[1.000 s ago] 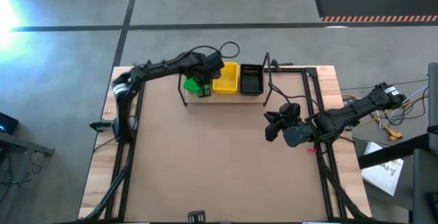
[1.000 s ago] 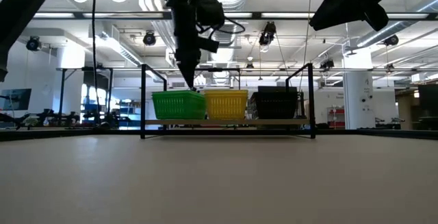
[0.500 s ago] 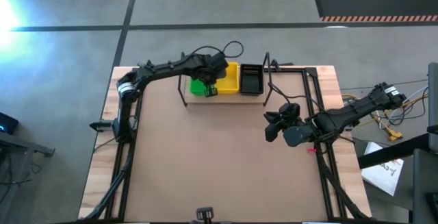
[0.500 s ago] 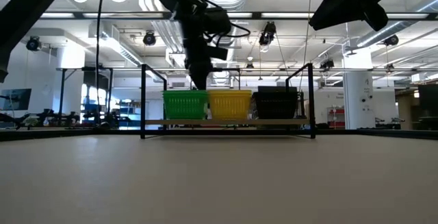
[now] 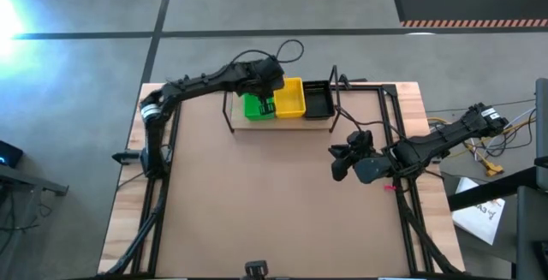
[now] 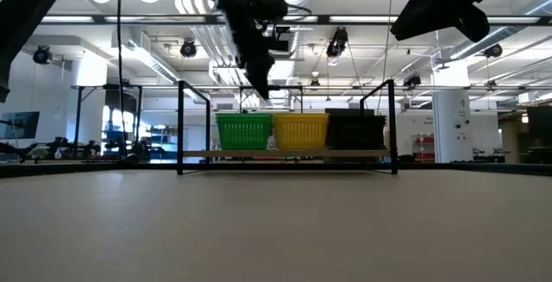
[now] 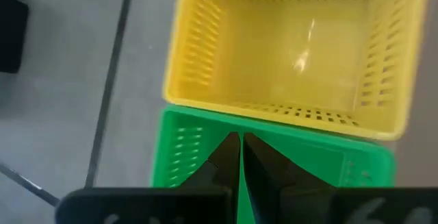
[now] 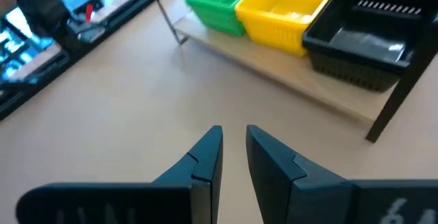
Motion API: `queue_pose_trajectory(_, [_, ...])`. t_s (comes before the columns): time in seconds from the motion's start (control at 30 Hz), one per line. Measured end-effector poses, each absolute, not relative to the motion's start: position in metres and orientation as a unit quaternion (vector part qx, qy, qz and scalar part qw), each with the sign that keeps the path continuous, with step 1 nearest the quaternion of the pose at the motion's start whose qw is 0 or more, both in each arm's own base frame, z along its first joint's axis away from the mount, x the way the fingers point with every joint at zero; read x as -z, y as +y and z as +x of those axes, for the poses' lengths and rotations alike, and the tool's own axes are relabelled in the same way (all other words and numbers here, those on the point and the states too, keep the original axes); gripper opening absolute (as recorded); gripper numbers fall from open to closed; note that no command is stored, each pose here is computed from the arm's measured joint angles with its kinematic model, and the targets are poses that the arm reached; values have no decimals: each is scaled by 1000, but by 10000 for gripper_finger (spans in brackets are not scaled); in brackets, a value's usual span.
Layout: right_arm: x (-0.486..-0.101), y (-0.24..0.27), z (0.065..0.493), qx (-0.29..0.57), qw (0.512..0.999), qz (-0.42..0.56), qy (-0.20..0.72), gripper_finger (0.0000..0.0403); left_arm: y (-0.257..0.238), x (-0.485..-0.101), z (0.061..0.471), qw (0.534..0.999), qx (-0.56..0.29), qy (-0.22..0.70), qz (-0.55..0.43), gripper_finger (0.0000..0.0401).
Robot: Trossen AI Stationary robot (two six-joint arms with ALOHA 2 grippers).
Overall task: Stack baskets on shelf by color
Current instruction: Return to Home Position
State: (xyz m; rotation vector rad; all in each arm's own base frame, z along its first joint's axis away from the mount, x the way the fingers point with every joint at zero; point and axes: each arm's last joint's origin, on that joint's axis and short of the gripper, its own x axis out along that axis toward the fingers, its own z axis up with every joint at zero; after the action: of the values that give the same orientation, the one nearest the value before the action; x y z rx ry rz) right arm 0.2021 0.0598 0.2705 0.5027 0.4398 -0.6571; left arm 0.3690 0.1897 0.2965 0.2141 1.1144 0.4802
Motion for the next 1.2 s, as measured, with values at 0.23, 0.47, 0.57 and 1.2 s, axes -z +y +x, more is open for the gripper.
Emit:
queue_pose_trajectory(0.23, [-286, 46, 208, 283, 891, 246, 257, 58, 164, -343, 338, 843, -234, 480, 69, 3])
queue_pose_trajectory(0.47, [-336, 8, 207, 212, 924, 141, 287, 16, 119, -380, 300, 900, -183, 395, 3, 3])
queue_pose_trajectory(0.57, [-360, -6, 194, 137, 952, 99, 257, 10, 106, -388, 281, 915, -189, 355, -16, 3])
queue_pose_trajectory(1.2, [-324, -5, 47, 28, 976, 217, 12, 8, 68, -362, 208, 935, -225, 163, -221, 3])
